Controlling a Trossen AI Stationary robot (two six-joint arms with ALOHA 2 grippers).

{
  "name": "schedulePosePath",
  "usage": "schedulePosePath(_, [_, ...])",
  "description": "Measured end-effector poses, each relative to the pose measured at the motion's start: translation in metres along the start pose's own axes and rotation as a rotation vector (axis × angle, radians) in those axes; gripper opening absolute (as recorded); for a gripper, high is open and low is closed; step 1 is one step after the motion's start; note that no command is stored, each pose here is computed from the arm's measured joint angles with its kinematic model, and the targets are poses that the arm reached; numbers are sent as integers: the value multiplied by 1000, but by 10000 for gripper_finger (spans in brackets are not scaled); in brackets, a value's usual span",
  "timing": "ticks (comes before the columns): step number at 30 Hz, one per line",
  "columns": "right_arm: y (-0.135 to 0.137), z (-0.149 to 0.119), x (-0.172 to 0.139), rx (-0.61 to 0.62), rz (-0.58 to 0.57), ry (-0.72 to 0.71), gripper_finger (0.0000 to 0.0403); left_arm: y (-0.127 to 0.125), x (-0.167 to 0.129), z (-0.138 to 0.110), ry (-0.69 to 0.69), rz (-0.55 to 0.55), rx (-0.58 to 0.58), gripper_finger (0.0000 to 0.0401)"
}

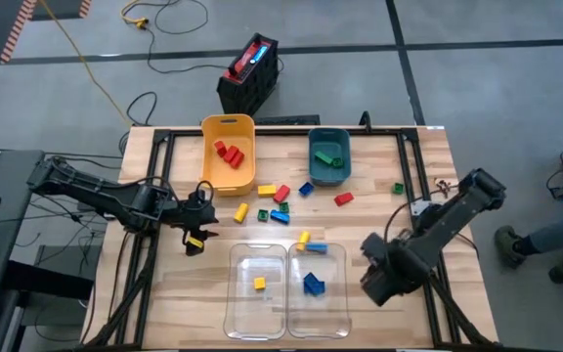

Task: Sort blocks
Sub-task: Put the blue game piece into the right transparent bin

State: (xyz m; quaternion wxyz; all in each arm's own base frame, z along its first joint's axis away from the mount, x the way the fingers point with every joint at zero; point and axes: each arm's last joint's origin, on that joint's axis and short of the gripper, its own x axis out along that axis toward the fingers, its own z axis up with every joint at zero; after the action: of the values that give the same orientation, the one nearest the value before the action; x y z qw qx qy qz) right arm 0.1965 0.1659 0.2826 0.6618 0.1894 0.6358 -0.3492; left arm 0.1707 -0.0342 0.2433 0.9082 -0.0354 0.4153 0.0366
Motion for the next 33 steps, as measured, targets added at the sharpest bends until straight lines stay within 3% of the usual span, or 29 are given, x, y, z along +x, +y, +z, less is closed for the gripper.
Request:
schedulePosePath(3, [-15, -16, 21, 90, -20, 39, 249, 0, 0, 0, 0, 0, 0, 177])
schedulePosePath(8, [-30, -37, 53, 236, 61, 99, 249, 0, 0, 0, 0, 0, 4, 177])
schedulePosePath(12, [-42, -46, 72, 354, -18, 106, 249, 0, 0, 0, 0, 0, 5, 177])
schedulePosePath(33, [-55, -50, 133, 455, -49, 40, 249, 0, 0, -1, 8, 1, 7, 177])
